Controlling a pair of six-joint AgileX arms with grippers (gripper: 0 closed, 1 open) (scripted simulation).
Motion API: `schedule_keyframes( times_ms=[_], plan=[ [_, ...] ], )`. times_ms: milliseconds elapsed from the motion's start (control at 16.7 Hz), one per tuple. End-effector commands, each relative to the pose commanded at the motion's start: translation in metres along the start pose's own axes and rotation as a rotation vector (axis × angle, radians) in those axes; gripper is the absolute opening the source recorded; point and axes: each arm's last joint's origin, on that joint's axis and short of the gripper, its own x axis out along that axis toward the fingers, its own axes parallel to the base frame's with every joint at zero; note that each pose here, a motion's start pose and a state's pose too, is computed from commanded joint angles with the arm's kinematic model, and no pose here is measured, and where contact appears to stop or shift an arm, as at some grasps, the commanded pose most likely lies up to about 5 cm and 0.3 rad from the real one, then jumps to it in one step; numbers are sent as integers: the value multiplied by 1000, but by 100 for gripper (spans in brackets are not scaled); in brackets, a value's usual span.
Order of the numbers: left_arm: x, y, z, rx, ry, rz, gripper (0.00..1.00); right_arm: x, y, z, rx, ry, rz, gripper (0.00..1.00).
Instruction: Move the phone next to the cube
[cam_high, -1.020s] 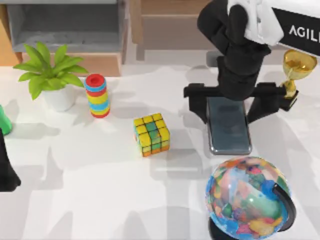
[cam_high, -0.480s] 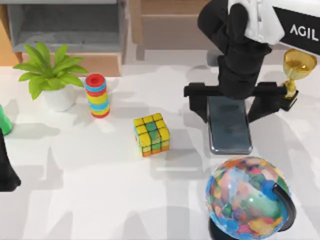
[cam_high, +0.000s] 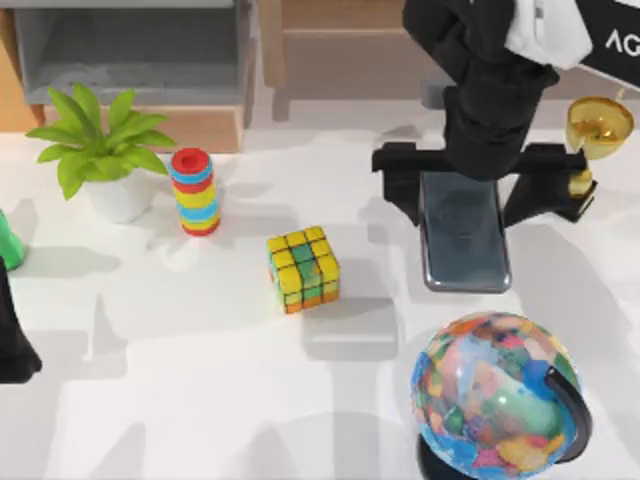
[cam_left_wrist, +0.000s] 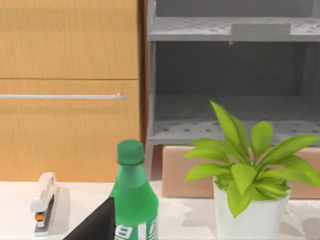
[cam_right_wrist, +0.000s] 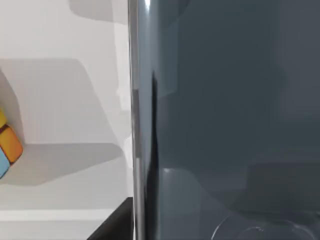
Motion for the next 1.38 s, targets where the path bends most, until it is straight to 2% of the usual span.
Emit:
schedule_keyframes(
  times_ms=[780, 1380],
  plan=[
    [0, 0, 0, 0, 0, 0, 100, -49, -3, -9, 11, -119, 60, 0],
    [0, 0, 0, 0, 0, 0, 100, -36, 2, -3, 4, -154, 99, 0]
  ],
)
